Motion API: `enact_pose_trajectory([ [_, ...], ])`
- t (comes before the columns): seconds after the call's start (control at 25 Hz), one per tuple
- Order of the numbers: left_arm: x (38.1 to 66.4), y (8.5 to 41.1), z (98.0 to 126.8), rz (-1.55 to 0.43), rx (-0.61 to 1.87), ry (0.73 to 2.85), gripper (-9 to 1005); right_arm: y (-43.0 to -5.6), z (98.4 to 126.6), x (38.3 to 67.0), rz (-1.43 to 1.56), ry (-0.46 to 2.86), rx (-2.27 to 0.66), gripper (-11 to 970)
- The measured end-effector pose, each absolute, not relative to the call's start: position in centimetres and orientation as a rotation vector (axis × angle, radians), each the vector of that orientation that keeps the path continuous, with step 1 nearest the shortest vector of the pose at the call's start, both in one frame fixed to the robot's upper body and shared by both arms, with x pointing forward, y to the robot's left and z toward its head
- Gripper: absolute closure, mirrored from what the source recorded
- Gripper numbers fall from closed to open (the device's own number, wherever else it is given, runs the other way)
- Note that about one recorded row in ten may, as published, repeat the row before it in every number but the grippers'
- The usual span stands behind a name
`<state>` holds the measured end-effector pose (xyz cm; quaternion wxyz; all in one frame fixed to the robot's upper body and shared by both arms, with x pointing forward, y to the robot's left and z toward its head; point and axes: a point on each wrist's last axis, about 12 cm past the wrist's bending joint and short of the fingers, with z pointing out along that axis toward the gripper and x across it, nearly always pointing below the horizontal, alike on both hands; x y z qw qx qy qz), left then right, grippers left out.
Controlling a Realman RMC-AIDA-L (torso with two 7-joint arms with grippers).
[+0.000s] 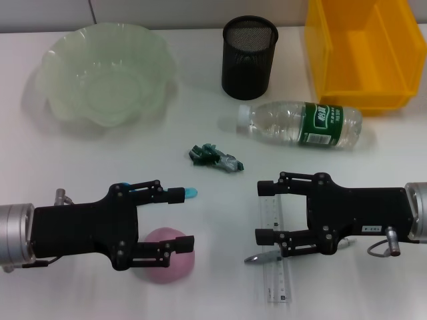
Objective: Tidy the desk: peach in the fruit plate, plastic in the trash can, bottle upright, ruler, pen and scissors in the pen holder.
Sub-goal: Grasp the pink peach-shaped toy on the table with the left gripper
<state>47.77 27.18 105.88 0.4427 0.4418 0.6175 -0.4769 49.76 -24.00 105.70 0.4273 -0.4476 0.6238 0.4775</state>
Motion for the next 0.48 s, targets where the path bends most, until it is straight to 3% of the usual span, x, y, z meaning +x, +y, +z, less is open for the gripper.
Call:
enact_pose_trajectory([
  [0.48, 47.82, 27.11, 105.98, -1.186, 1.103, 1.525, 214, -23.91, 105.78, 49.88, 1.195, 1.557, -1.120, 142],
])
